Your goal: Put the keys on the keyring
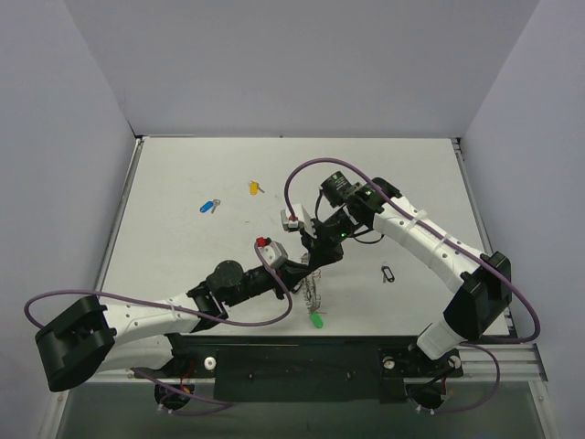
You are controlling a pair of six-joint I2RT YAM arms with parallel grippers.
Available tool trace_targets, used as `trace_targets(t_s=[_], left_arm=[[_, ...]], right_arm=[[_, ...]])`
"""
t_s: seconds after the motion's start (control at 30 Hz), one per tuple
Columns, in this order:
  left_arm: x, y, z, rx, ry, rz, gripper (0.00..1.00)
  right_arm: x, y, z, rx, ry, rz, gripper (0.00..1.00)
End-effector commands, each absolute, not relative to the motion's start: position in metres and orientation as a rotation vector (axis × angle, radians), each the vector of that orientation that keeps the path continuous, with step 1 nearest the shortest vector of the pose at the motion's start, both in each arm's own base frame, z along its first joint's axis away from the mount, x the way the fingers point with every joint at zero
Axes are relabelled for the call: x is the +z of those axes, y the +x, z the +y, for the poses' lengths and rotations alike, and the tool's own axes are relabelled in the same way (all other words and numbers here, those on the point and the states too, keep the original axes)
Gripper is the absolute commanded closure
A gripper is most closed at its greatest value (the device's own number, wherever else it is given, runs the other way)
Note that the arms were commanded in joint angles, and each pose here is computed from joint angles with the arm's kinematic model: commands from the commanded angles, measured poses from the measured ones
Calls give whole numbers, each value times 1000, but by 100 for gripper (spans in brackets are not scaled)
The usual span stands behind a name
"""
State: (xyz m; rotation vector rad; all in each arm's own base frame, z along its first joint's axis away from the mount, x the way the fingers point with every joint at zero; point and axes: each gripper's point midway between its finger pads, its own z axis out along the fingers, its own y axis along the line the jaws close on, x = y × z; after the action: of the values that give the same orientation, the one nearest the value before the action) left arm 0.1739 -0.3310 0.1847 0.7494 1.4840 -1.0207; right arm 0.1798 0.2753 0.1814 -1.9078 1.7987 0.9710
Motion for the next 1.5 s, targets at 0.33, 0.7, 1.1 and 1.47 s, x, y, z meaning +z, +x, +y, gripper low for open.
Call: trace_targets(t_s=[0.33,0.7,1.1,1.47], left_arm=[[221,167,-337,-1079,738,1347,100],[215,158,-320,-980,865,1308,100],[214,160,-317,-1018,796,1350,100],[221,158,-315,-1049,763,1334,100]], right_arm=[[192,172,282,1059,-1862,1791,92],[209,184,259,1066,-1761,1799,75],[201,163,263,1125,-1859,1753,62],[183,174,266,1023,-1857,1826,61]])
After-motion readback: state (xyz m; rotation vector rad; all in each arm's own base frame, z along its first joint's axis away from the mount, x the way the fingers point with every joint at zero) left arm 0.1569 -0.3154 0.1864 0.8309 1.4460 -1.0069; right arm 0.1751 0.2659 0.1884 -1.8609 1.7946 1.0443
